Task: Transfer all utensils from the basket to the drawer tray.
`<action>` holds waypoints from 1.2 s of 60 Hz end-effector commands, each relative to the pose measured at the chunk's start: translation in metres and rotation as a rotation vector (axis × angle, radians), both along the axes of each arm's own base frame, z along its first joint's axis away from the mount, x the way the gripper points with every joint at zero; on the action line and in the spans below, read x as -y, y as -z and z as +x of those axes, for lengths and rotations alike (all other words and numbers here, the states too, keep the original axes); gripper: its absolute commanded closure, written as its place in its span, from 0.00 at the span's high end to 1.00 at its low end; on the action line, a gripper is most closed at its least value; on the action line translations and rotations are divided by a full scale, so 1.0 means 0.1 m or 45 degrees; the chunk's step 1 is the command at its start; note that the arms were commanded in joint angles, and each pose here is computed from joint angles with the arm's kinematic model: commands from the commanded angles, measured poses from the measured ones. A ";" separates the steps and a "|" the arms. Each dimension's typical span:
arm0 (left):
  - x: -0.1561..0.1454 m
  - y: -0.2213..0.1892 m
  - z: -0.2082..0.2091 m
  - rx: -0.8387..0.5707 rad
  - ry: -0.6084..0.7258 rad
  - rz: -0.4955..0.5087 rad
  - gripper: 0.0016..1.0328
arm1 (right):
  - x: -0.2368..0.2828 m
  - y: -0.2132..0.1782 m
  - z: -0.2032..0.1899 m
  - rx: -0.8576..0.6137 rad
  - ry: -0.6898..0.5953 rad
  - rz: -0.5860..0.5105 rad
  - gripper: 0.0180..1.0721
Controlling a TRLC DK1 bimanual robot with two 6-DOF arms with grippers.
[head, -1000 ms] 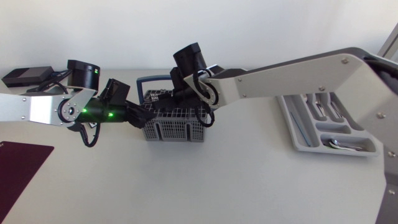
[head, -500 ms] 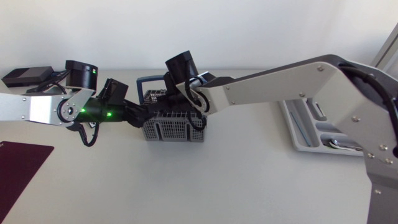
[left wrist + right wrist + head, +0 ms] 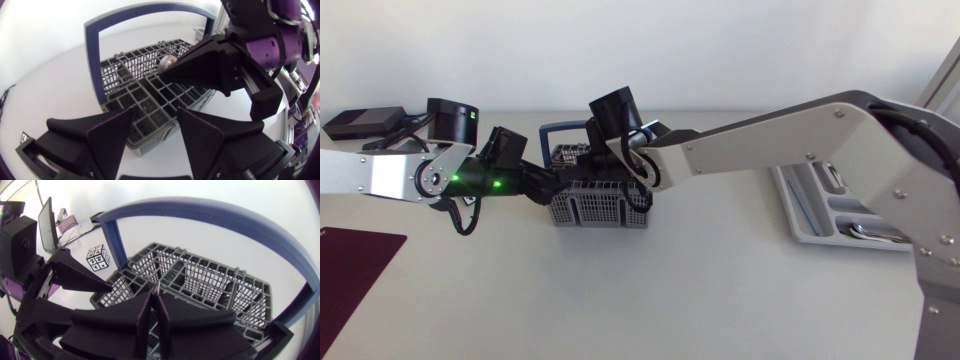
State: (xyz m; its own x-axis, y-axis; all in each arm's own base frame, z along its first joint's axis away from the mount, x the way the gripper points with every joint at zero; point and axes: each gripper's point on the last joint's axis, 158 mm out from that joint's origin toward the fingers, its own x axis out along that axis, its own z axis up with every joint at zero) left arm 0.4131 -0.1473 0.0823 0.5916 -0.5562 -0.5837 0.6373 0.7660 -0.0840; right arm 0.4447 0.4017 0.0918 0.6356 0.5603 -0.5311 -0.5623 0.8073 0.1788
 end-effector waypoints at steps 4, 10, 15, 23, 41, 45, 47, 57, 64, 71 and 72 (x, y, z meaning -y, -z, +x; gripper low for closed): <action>-0.01 0.13 -0.04 -0.032 0.017 0.010 0.59 | 0.03 -0.15 -0.09 0.024 0.010 0.032 0.09; 0.00 0.15 -0.06 -0.039 0.021 0.011 0.59 | 0.04 -0.25 -0.12 0.048 0.008 0.044 0.09; 0.00 0.14 -0.07 -0.038 0.021 0.010 0.59 | 0.04 -0.31 -0.13 0.062 0.002 0.048 0.09; 0.02 0.11 -0.09 -0.033 0.027 0.009 0.59 | 0.04 -0.41 -0.15 0.080 -0.008 0.063 0.09; 0.08 0.10 -0.12 -0.038 0.045 0.011 0.59 | 0.02 -0.78 -0.24 0.113 -0.056 0.134 0.09; 0.09 0.10 -0.13 -0.039 0.048 0.010 0.59 | 0.03 -0.90 -0.26 0.130 -0.062 0.153 0.09; 0.09 0.10 -0.13 -0.039 0.048 0.010 0.59 | 0.02 -0.95 -0.28 0.132 -0.069 0.159 0.09; 0.10 0.02 -0.14 -0.030 0.051 0.010 0.59 | 0.07 -1.28 -0.35 0.165 -0.085 0.201 0.09; 0.10 -0.04 -0.16 -0.024 0.051 0.009 0.59 | 0.12 -1.45 -0.43 0.175 -0.092 0.213 0.09; 0.09 -0.17 -0.22 -0.010 0.051 0.007 0.59 | 0.19 -1.57 -0.51 0.177 -0.100 0.212 0.09; 0.08 -0.21 -0.24 -0.004 0.051 0.006 0.59 | 0.22 -1.59 -0.53 0.179 -0.101 0.204 0.09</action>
State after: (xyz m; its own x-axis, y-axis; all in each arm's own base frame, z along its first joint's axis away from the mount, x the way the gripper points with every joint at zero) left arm 0.3985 -0.1519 0.0889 0.5639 -0.5620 -0.6051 0.6459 0.7567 -0.1009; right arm 0.4005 0.3873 0.2398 0.6511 0.6767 -0.3437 -0.6445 0.7321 0.2205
